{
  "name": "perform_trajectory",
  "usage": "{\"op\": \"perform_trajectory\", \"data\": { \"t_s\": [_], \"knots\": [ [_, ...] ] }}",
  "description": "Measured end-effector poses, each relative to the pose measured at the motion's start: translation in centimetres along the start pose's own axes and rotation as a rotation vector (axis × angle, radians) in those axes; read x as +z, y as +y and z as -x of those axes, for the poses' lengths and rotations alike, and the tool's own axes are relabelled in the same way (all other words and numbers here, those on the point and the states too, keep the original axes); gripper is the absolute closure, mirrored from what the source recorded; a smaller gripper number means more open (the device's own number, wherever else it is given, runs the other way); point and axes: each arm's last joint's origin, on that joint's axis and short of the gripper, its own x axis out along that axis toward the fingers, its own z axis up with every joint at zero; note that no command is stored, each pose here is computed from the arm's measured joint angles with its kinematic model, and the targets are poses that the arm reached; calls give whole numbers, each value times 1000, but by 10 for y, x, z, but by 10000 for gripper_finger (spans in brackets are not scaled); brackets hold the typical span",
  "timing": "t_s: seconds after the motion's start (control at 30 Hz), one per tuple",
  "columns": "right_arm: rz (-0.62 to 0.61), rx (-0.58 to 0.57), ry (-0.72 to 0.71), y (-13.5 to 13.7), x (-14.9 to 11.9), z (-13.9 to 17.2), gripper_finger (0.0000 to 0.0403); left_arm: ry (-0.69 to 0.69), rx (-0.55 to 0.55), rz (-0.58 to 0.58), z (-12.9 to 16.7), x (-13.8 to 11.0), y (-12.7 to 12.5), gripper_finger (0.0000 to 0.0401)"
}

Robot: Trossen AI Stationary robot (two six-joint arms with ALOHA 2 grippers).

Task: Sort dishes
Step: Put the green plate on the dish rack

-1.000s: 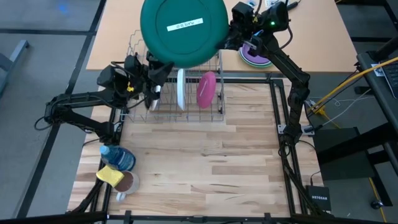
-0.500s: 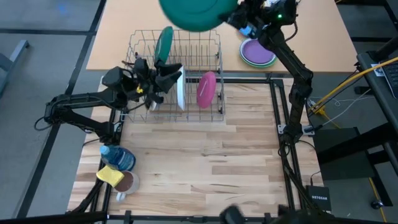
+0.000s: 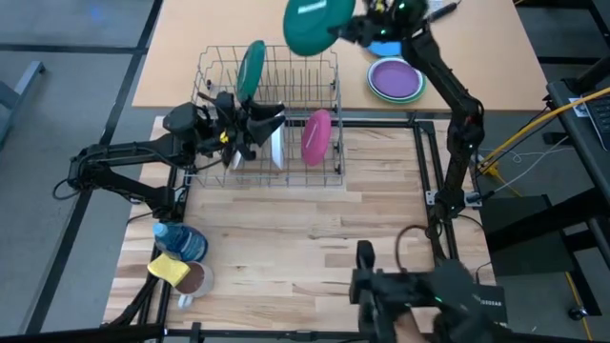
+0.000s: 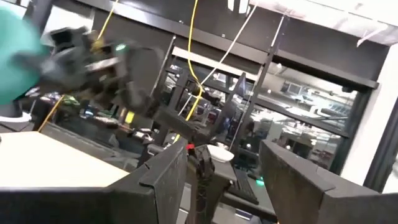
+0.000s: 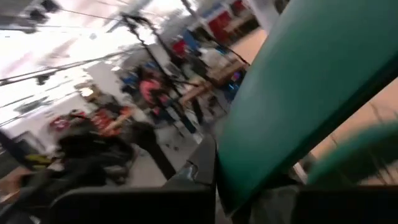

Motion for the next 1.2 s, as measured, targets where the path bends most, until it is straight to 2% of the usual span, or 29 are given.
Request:
{"op": "perform_trajectory", "data": {
  "t_s": [0.2,0.37,0.6,0.8,0.97,1.2],
  "knots": [
    [-91,-62,41,-45,-42,-7,390,1,0,2,0,0,0,210],
    [-154,-133,41,-71,-72,-8,390,22,9,0,0,-2,1,210],
    [-154,-213,45,-86,-95,-12,390,34,14,-1,0,-4,2,210],
    [-126,-193,35,-93,-109,-33,390,51,21,-2,0,-6,2,210],
    [-159,-226,47,-106,-128,-49,390,54,23,16,0,-6,2,210],
    [-196,-277,58,-124,-141,-51,390,73,31,23,0,-8,3,210]
  ]
}}
